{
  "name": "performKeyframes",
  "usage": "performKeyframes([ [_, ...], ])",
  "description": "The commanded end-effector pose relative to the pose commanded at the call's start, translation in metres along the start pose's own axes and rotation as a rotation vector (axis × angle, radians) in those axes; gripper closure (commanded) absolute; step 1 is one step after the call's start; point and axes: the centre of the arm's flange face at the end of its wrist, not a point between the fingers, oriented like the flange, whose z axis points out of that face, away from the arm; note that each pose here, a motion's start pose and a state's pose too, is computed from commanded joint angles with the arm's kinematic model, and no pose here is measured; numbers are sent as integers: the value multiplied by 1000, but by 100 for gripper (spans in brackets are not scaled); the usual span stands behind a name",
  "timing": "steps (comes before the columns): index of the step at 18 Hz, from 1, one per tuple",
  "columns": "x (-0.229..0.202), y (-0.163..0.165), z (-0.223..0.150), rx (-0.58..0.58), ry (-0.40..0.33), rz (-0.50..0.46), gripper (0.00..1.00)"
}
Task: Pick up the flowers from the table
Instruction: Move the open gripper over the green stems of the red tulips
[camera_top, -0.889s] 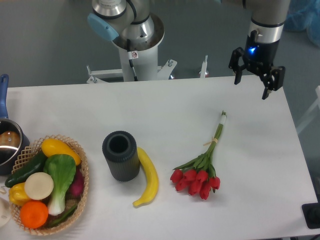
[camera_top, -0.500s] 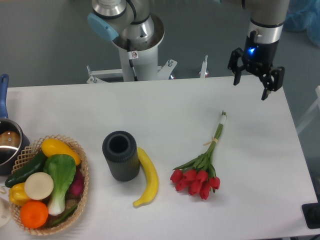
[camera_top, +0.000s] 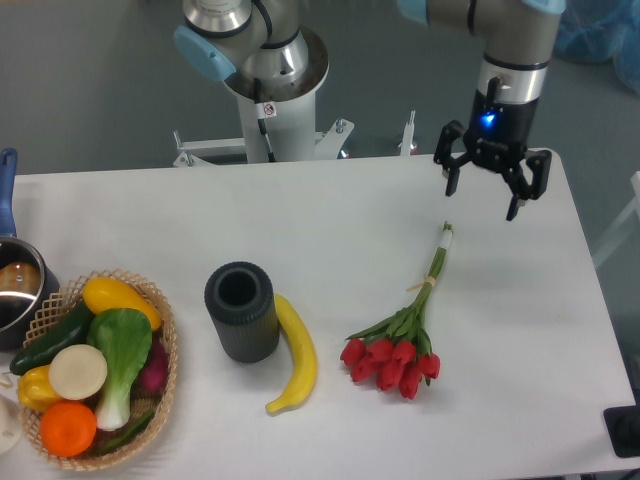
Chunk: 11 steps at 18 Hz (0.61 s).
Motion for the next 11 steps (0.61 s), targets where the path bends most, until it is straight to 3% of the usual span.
performKeyframes([
  [3,0,-2,7,6,14,-12,0],
  [6,4,-16,21,16,42,-106,0],
  [11,3,-15,52,5,88,-121,0],
])
